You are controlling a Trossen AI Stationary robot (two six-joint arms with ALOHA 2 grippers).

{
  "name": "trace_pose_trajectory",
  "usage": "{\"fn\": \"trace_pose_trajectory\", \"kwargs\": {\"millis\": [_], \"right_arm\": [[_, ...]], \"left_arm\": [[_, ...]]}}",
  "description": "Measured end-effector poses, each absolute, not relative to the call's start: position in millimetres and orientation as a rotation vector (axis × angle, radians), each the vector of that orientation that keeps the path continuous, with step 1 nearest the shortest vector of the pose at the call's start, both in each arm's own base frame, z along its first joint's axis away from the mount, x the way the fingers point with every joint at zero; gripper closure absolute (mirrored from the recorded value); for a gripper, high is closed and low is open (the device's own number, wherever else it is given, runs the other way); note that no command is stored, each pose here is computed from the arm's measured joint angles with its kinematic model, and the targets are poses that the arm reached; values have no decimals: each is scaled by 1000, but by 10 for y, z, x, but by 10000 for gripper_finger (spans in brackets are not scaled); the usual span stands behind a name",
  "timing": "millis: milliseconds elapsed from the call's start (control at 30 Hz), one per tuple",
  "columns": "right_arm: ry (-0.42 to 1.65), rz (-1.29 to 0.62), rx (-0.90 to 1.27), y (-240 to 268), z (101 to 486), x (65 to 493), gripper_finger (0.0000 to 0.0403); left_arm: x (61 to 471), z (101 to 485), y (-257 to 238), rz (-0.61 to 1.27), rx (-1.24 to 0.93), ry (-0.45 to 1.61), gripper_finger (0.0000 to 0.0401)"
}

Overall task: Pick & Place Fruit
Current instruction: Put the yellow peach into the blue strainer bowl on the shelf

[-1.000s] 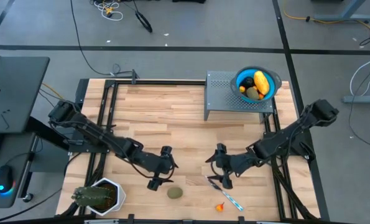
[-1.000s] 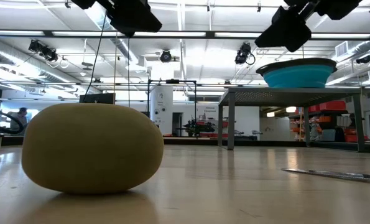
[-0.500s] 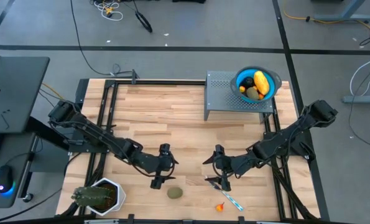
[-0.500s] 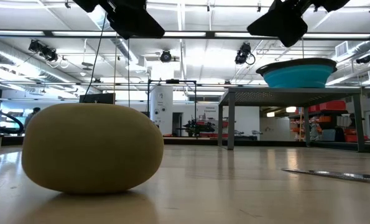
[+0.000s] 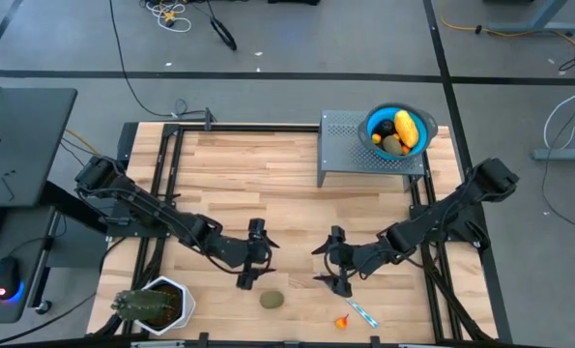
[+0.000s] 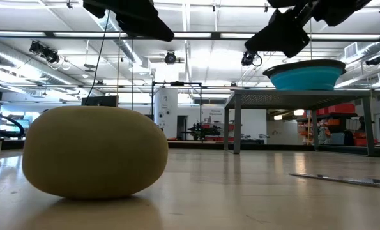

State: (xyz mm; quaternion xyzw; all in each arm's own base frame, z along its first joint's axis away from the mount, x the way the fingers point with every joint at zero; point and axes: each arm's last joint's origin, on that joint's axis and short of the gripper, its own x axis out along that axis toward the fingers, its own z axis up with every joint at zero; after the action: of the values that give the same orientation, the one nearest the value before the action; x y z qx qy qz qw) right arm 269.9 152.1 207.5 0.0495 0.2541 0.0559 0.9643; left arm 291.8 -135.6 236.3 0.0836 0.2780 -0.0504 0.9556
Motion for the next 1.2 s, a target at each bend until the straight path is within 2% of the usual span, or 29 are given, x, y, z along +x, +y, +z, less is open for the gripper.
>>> {"fn": "trace_pose_trajectory", "kwargs": {"millis": [667,900,1200], "right_arm": [[595,255,230,2060,1832,2475,69],[610,295,177,2217,1812,2314,69],[605,288,-7,2355,1682,2183,69]], "left_arm": [[2926,2366,-1326,-18,129,555,106],[2936,2389,-1296,120,71,510,106],[2993,2512,-1292,254,-151,339,106]]}}
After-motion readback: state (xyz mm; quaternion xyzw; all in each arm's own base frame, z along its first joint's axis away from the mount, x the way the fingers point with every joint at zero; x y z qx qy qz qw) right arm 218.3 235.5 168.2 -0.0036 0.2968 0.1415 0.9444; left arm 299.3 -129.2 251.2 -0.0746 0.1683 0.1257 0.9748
